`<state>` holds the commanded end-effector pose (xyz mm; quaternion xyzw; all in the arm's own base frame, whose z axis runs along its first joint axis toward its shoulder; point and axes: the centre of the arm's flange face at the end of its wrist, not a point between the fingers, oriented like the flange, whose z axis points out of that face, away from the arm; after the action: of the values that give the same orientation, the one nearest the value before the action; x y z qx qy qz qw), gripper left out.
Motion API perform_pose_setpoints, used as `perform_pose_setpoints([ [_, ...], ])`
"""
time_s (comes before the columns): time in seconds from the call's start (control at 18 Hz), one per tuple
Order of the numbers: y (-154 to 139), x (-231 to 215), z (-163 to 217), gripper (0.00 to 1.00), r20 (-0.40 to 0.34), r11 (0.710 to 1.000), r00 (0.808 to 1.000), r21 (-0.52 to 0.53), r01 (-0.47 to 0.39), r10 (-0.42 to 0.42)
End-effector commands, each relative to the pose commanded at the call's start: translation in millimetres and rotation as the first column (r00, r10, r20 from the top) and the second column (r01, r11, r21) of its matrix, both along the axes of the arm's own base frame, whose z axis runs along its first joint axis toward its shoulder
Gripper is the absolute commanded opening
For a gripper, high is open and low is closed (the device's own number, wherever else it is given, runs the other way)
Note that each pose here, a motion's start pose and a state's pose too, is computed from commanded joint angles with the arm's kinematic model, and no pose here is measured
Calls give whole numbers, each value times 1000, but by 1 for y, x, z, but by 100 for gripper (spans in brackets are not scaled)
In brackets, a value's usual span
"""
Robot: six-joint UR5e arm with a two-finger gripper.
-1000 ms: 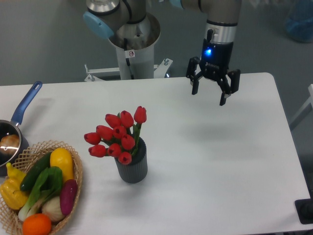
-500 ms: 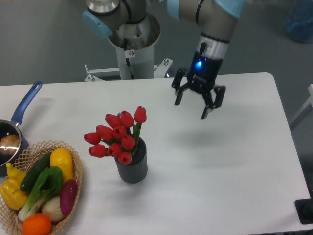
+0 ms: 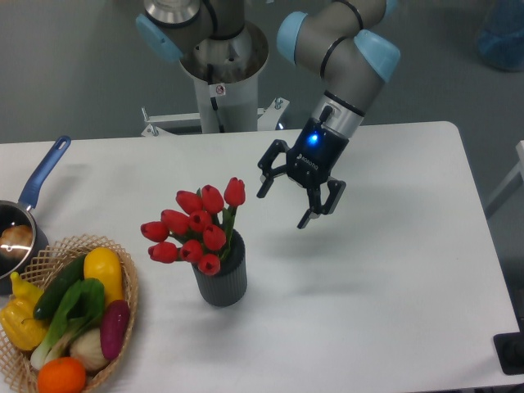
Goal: Pick up the flowers from the vase
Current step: 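Lower the open gripper around the tulip stems above the vase rim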
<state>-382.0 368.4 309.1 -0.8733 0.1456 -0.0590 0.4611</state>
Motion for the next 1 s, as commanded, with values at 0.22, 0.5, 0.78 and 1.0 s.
perform_pose_setpoints([
  [0.22,4,6,-12,100,53,999,999,38,8,-10],
  [0.5,27,28,-6,100,106,991,992,124,51,-64],
  [0.78,36,37,-3,100,115,988,990,142,68,-84],
  [1.0,38,35,-4,100,103,988,991,135,74,-88],
])
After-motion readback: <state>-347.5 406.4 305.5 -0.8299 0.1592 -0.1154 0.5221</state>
